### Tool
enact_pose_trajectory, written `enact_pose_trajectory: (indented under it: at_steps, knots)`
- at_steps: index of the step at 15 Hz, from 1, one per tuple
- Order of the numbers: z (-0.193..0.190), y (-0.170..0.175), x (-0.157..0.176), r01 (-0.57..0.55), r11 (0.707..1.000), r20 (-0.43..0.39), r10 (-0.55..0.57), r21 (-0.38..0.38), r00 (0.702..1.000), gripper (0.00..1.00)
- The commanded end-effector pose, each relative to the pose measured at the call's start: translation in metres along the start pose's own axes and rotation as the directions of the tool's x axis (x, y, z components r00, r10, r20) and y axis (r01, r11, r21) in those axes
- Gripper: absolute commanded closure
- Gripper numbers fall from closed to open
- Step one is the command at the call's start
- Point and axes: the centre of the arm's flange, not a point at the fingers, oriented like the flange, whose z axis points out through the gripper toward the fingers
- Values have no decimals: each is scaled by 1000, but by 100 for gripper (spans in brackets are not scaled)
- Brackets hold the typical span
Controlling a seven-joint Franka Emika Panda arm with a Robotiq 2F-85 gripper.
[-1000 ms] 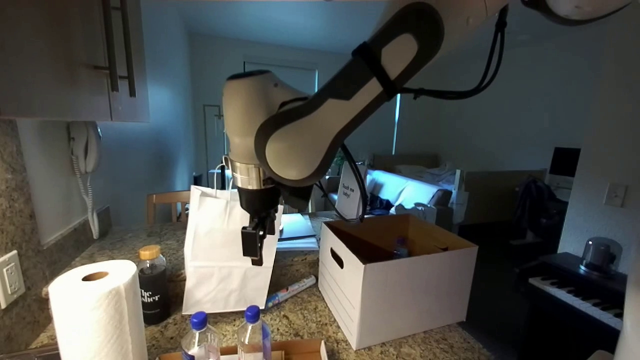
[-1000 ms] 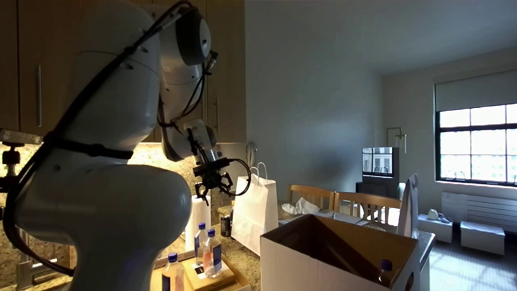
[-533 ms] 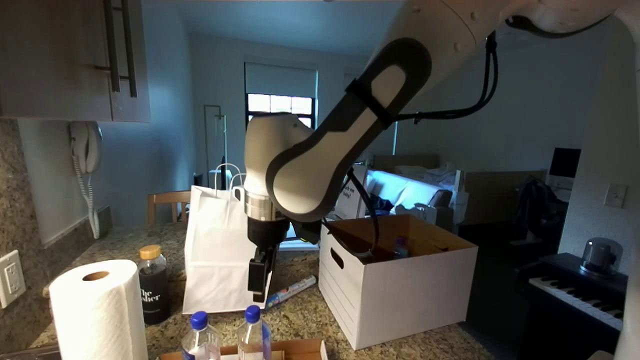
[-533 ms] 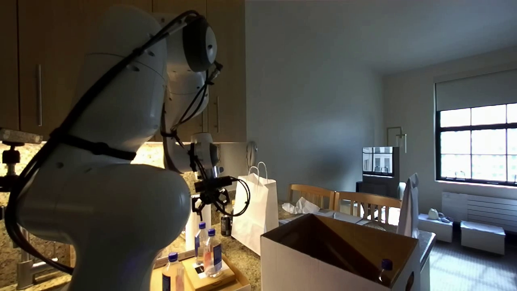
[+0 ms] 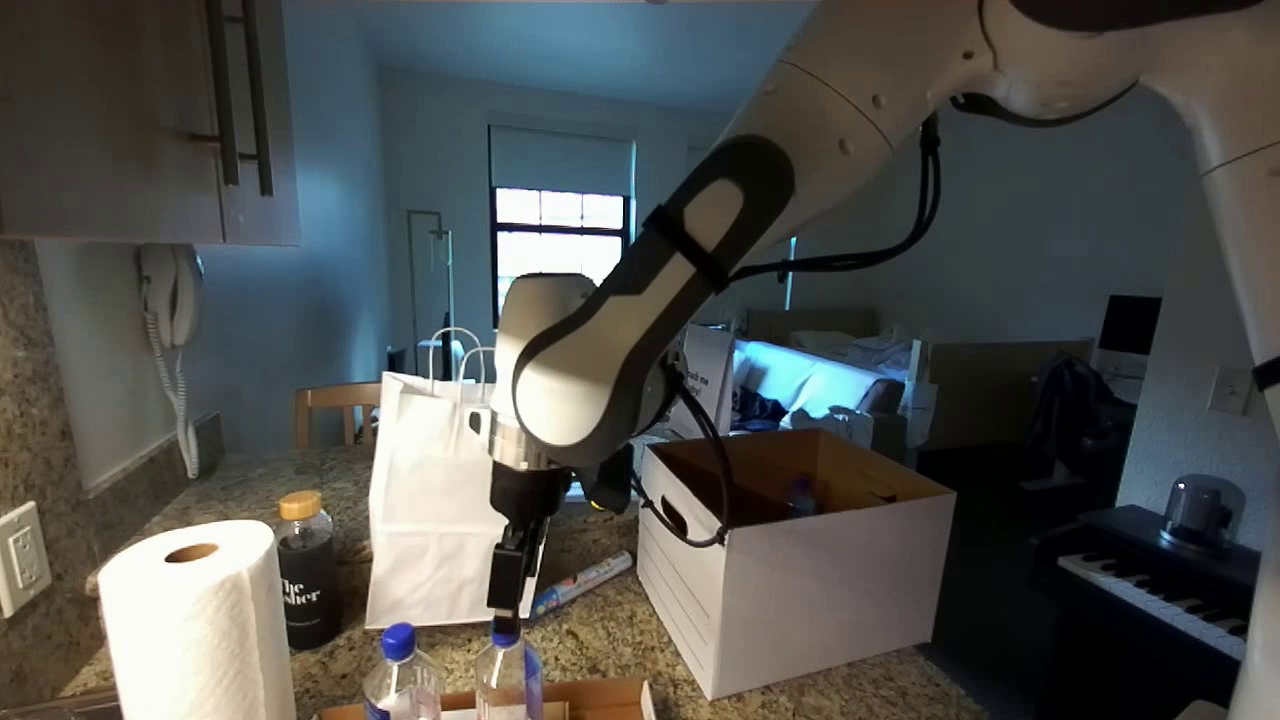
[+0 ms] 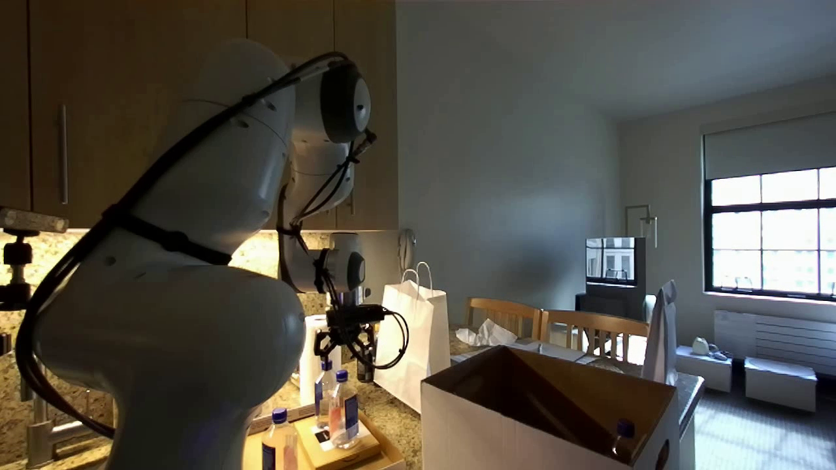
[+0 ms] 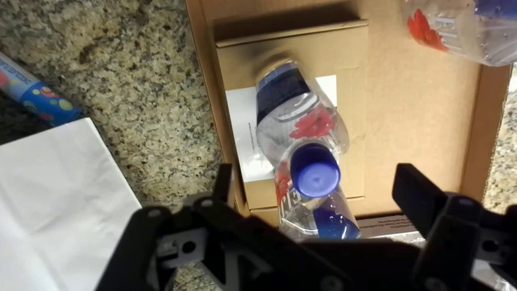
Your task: Place four empty water bottles inside the white storage box on the right
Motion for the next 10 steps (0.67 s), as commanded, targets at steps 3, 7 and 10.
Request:
enact_pose_trajectory:
  at_steps: [3, 7, 10]
  knots:
    - [19, 10, 22, 19, 999, 20, -20, 51, 1000, 0]
    - [35, 13, 29, 10, 996, 70, -16, 86, 997, 0]
    - [38, 11, 34, 8, 997, 96, -15, 74, 995, 33]
